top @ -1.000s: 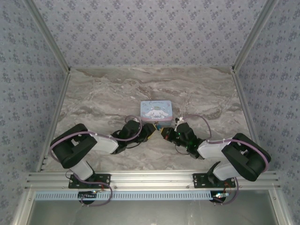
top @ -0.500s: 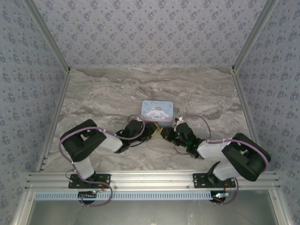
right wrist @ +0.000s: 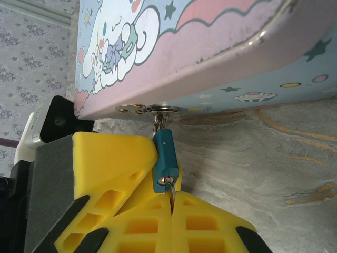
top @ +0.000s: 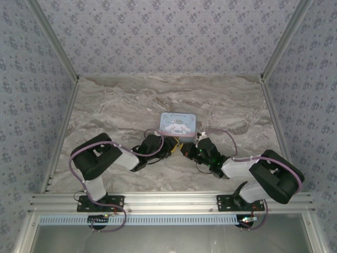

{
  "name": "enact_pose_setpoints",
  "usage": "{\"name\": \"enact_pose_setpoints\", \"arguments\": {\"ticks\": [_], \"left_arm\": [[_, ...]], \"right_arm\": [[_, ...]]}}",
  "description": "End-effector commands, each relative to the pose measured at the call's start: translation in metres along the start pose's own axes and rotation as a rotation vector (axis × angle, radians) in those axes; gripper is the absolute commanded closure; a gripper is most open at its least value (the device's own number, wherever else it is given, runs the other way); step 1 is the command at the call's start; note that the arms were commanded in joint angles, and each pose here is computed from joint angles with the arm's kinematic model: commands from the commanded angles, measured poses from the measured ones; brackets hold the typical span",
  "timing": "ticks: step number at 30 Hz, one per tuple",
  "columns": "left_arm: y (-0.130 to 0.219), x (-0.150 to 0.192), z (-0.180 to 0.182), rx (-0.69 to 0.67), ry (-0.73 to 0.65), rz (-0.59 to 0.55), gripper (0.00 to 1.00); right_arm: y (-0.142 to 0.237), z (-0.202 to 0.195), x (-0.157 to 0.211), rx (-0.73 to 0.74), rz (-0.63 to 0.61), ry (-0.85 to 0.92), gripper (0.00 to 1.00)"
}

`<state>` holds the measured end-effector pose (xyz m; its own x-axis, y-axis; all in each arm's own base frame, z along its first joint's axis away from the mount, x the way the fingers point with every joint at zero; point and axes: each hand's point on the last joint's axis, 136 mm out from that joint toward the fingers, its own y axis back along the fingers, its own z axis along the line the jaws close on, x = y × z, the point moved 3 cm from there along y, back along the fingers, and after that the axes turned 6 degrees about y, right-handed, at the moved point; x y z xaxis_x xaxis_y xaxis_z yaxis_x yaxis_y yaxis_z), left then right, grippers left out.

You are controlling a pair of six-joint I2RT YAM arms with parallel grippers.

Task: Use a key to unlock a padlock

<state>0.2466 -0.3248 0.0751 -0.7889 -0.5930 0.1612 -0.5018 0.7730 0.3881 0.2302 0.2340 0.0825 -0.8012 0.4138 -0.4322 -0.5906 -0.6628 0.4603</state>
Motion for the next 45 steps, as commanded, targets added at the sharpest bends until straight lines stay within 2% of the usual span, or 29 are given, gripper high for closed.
{"name": "enact_pose_setpoints", "arguments": {"ticks": [1, 8, 13, 18, 26, 31, 35, 37, 39, 45], "left_arm": [[-0.006, 0.008, -0.010, 0.037, -0.002, 0.026, 0.73], [-0.003, 0.006, -0.009, 0.041, 0.000, 0.008, 0.85], [0.003, 0.003, -0.009, 0.036, -0.006, -0.017, 0.89], [0.006, 0.001, -0.009, 0.035, -0.013, -0.030, 0.90], [0.010, -0.002, -0.009, 0.031, -0.021, -0.046, 0.92], [0.014, -0.005, -0.010, 0.027, -0.027, -0.058, 0.92], [0.020, -0.008, -0.012, 0.022, -0.037, -0.068, 0.94], [0.022, -0.010, -0.013, 0.017, -0.042, -0.075, 0.95], [0.025, -0.012, -0.015, 0.008, -0.051, -0.080, 0.95], [0.032, -0.013, -0.019, -0.002, -0.064, -0.091, 0.95]], "right_arm": [[0.000, 0.019, -0.009, -0.052, -0.031, -0.010, 0.99], [0.003, 0.019, -0.009, -0.049, -0.034, -0.006, 0.97], [0.011, 0.013, -0.011, 0.001, -0.044, 0.037, 0.92], [0.021, 0.003, -0.012, 0.047, -0.059, 0.084, 0.66], [0.042, -0.016, -0.015, 0.146, -0.070, 0.214, 0.47], [0.062, -0.014, -0.032, 0.201, -0.116, 0.393, 0.31], [0.080, -0.013, -0.049, 0.224, -0.177, 0.474, 0.19], [0.088, -0.012, -0.057, 0.222, -0.210, 0.503, 0.12], [0.096, -0.011, -0.065, 0.223, -0.250, 0.524, 0.00], [0.115, -0.011, -0.084, 0.192, -0.366, 0.496, 0.00]]}}
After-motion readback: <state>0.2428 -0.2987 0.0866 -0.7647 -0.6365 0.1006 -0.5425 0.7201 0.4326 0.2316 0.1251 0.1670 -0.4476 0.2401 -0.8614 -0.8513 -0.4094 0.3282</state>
